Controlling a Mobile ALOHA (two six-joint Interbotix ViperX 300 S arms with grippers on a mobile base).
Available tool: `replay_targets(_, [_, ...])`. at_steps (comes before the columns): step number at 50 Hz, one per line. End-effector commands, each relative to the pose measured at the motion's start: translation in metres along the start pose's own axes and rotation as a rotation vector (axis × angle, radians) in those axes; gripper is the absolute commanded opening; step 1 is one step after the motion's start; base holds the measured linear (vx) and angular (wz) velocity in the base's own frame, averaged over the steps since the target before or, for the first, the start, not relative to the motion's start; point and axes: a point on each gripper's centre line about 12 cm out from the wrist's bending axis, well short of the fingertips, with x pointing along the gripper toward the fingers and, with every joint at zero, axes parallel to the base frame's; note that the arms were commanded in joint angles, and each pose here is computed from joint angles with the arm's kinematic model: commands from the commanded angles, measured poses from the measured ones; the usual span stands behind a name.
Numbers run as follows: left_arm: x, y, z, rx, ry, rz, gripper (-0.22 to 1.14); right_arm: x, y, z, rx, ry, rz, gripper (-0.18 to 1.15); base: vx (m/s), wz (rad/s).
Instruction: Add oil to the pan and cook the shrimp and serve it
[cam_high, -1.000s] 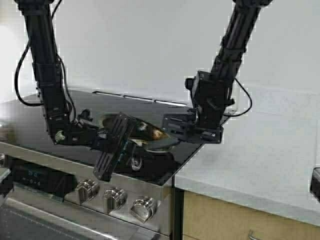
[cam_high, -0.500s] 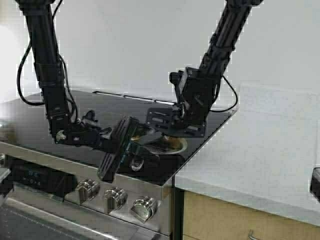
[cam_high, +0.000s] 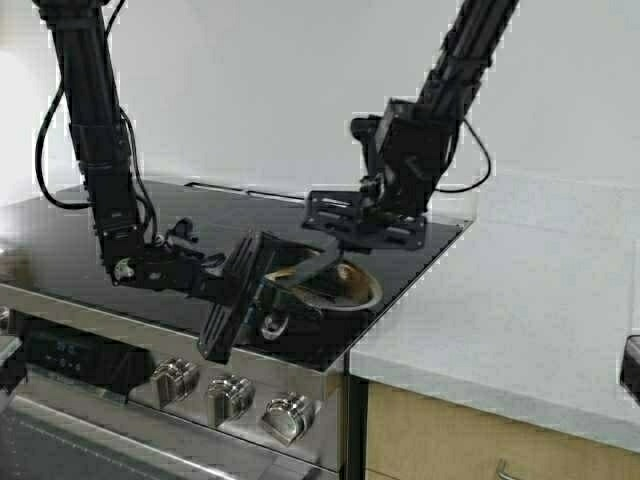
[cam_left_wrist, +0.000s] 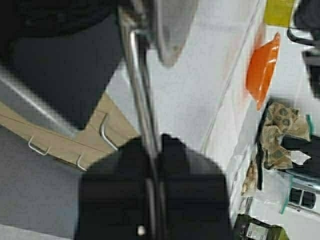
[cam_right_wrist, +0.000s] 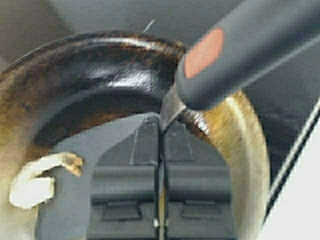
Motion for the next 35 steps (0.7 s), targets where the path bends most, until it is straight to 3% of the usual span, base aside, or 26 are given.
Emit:
replay_targets(1, [0.0,-0.028,0.008,0.07,-0.014,-0.057,0.02,-0.004,0.011,0.026,-0.019,-0.038,0.027,0.07,0.0,0.0])
replay_targets(35, [0.0,-0.027,0.007,0.071,-0.014,-0.056,0.02,-0.002,0.033,0.07,-0.05,-0.09,0.07,0.07,0.0,0.0])
